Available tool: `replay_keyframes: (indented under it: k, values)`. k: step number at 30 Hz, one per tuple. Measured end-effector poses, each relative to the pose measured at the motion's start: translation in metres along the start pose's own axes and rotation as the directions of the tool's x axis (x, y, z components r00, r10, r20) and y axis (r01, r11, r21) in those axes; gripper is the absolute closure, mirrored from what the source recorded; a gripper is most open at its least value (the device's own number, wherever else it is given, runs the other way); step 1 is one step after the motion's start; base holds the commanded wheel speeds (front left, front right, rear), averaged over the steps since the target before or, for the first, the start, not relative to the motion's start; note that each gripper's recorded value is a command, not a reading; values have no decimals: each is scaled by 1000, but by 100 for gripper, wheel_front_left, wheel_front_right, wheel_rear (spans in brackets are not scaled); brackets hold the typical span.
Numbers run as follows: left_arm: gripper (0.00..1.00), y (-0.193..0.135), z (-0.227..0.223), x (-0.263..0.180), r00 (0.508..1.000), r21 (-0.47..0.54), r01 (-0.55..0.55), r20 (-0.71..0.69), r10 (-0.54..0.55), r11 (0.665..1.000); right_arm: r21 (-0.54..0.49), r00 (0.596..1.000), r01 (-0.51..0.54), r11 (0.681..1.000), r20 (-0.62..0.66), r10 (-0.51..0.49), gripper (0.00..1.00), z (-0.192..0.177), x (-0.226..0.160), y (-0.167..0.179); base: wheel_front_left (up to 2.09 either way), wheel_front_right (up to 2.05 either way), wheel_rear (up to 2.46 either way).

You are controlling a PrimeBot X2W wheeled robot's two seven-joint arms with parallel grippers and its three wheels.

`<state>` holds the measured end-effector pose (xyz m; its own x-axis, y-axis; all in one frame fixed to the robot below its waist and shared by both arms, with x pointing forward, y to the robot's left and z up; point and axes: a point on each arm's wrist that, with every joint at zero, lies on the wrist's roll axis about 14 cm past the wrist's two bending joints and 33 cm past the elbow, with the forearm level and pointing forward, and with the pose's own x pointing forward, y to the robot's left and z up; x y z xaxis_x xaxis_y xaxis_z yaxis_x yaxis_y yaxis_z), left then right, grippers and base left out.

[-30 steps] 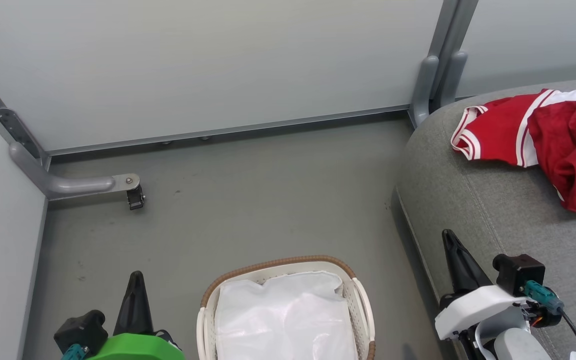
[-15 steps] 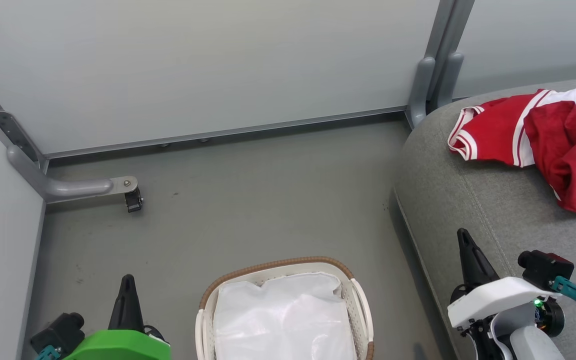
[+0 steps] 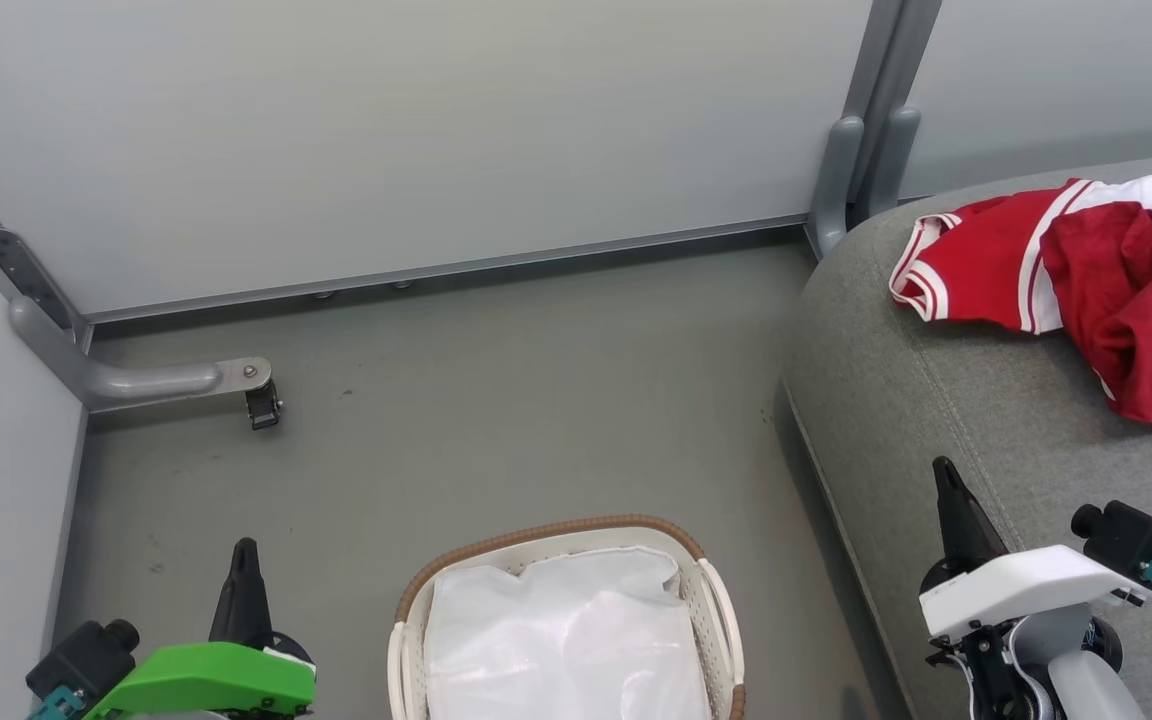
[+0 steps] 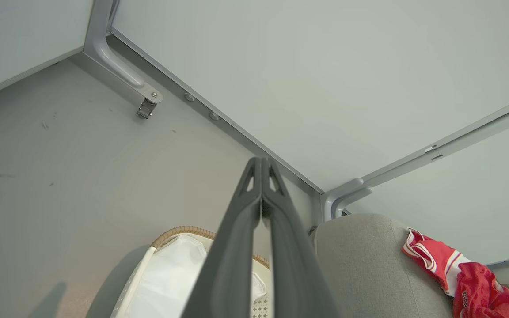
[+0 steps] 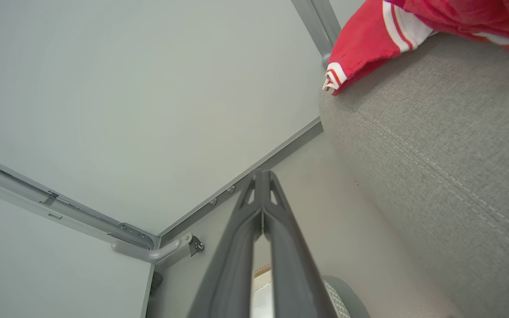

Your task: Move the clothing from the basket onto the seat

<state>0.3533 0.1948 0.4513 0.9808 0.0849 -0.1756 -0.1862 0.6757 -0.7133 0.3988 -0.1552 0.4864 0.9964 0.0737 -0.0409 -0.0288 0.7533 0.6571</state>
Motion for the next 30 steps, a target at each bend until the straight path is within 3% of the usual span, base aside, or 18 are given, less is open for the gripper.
replay_keyframes:
  k: [13,30]
  values:
    - [100,-4,5,5,1000,-147,12,-6,-13,989,167,1000,24,986,6,-26,100,7,-1,-6,0,0,0]
    - [100,-11,14,12,999,-322,41,-5,-45,946,362,999,33,931,16,-42,100,15,-4,-12,0,0,0]
